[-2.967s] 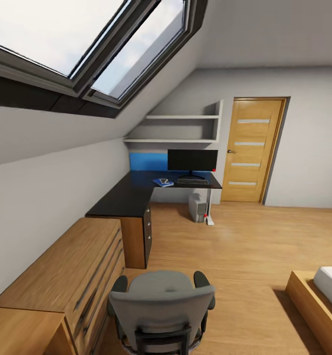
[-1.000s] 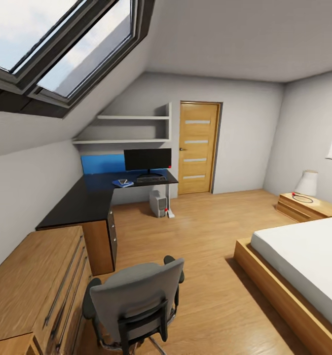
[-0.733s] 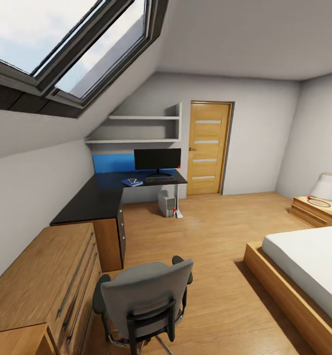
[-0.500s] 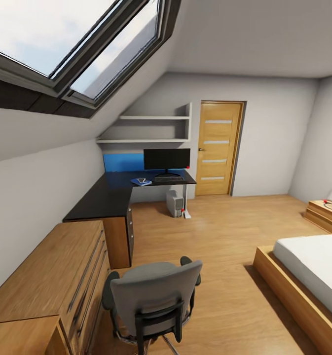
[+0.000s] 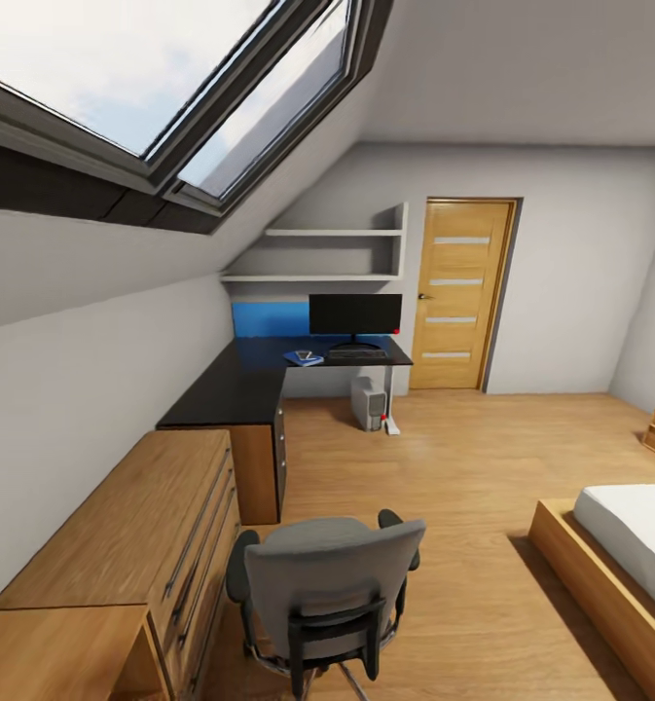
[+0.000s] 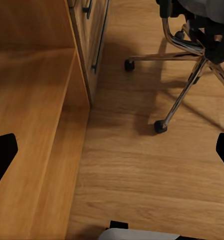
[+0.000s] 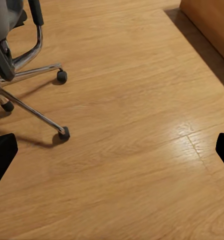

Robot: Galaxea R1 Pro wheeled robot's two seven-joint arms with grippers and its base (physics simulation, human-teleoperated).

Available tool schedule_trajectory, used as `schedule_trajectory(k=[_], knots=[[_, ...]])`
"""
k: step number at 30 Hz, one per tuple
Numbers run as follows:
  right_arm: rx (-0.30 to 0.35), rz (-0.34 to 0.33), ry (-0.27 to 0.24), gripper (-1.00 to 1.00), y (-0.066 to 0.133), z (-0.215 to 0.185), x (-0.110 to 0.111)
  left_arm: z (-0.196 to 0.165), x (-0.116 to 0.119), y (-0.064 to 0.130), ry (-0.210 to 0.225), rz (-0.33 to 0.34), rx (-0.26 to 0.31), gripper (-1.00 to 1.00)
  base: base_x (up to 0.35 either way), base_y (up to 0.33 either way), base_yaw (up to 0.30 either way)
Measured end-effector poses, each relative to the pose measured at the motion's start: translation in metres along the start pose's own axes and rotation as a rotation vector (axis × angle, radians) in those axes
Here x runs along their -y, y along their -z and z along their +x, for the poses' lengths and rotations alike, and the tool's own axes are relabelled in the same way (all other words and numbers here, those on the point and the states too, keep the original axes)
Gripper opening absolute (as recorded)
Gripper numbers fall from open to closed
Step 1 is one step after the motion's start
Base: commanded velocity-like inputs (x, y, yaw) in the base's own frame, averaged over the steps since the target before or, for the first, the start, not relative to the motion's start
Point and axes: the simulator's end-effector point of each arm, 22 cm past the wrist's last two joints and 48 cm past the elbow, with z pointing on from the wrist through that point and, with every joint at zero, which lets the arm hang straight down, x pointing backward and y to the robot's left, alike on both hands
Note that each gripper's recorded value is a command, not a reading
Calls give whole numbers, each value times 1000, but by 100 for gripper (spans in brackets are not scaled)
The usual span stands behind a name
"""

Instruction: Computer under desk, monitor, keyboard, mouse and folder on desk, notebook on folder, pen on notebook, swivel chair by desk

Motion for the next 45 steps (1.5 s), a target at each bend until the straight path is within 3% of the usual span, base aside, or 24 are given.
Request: schedule_trajectory(k=[28, 45], knots=[[-1, -1, 2, 100, 0, 0, 0, 0, 0, 0, 1, -2, -1, 100, -42, 24, 4], [-51, -2, 5, 100, 0, 11, 0, 0, 0, 0, 1, -2, -1, 100, -86, -2, 0]])
